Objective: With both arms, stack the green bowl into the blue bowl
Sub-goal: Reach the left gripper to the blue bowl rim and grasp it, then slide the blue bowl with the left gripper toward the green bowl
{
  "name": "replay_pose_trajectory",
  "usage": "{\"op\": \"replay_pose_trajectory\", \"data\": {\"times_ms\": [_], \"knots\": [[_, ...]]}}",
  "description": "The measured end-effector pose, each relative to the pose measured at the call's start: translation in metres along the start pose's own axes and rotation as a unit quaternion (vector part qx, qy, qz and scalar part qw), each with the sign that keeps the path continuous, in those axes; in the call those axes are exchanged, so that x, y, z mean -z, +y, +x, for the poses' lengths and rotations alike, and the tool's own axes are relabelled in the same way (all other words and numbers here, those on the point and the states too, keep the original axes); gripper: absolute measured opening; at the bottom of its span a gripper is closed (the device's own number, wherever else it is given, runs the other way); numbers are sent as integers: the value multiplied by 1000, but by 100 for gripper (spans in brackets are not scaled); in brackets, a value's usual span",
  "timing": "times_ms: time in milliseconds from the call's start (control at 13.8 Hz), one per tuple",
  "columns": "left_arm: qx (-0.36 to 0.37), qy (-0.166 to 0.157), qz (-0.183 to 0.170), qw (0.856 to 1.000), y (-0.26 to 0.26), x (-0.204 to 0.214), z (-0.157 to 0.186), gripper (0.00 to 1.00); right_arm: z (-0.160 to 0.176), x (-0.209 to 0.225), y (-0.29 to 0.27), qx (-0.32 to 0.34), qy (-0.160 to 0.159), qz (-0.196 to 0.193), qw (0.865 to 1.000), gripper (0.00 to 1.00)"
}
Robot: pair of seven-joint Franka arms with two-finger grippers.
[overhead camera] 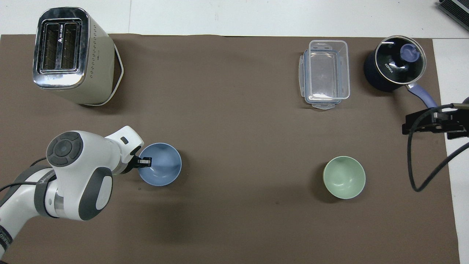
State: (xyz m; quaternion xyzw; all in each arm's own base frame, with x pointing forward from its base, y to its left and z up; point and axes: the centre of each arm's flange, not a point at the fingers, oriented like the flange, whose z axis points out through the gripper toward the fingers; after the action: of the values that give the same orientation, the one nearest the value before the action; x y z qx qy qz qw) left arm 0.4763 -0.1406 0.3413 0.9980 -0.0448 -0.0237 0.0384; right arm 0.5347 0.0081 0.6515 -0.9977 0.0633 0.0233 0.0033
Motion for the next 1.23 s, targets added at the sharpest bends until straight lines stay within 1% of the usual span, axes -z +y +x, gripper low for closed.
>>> {"op": "replay_pose_trajectory", "data": {"times_ms": [217,362,435,580,725,870,1014,1232], "knots": [[3,-8,-1,1000,5,40,7,5,0,0,0,0,0,0,1000,100],[14,-13,0,1000,11,71,5,5,0,0,0,0,0,0,1000,100],[19,-12,0,1000,17,81,3,5,0,0,0,0,0,0,1000,100],[22,-9,-9,1000,43,87,-5,5,0,0,0,0,0,0,1000,100],[20,-11,-19,1000,75,85,-14,5,0,0,0,0,0,0,1000,100],[16,-4,-25,1000,115,79,-27,5,0,0,0,0,0,0,1000,100],[11,8,-29,999,160,58,-47,5,0,0,0,0,0,0,1000,100],[-2,16,-34,999,204,17,-70,5,0,-1,1,-1,-1,0,1000,100]]}}
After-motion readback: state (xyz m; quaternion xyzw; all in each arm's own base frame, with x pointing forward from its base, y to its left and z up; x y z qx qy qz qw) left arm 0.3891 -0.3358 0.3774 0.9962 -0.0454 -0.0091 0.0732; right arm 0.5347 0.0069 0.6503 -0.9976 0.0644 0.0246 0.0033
